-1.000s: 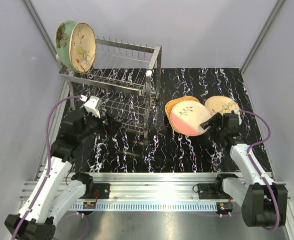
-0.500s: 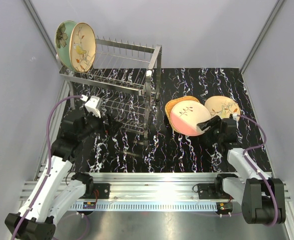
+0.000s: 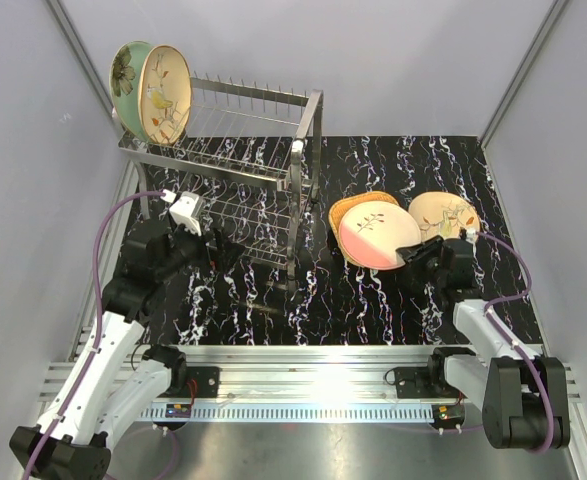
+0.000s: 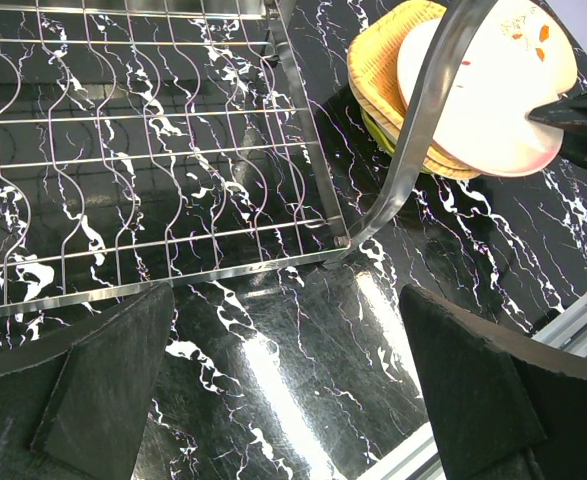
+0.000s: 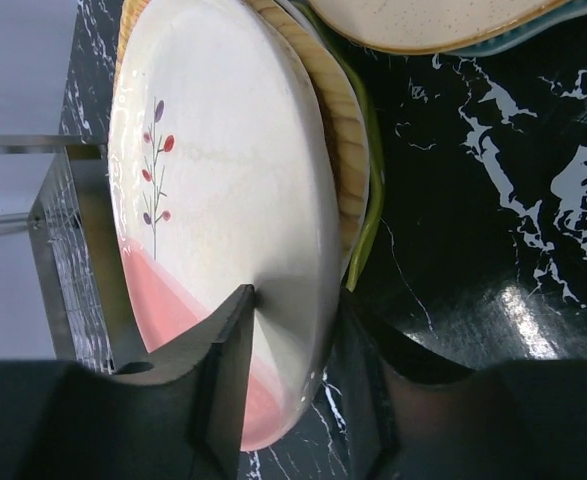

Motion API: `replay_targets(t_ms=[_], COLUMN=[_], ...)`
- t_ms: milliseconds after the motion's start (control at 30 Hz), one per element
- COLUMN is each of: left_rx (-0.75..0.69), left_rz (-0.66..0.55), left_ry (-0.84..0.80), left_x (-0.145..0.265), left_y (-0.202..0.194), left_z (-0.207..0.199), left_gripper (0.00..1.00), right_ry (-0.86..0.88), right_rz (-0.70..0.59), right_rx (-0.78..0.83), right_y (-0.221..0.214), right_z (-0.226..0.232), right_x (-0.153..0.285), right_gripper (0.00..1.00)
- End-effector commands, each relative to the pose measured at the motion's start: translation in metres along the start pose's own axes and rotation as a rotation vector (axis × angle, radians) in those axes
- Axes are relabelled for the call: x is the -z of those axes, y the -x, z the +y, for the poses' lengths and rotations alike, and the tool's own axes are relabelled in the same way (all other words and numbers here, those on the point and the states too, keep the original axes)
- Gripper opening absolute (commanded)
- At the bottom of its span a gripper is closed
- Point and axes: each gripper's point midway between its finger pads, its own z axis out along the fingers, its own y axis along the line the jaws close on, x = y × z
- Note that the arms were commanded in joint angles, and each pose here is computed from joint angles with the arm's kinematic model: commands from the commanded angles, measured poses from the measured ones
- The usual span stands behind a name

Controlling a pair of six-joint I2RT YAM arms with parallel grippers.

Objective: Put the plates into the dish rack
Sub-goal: Grab a plate with the right arm

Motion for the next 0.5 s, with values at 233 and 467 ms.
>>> replay_targets(t_ms=[233,467], left_rx=[-0.029,-0.027], left_rz=[-0.033,-0.036], left_ry=[-0.040,-0.039], left_x=[0.000,0.001], left_y=[0.010,0.010], left_z=[-0.007,-0.008], left_gripper=[0.99,0.99], right_ry=[0.058,0.028], right_rz=[-0.029,-0.042], right_rx=[-0.015,-0.025], right_y=[0.007,0.012], right_z=[0.017,0.022], right_x=[0.011,0.031], right_gripper=[0.31,0.24])
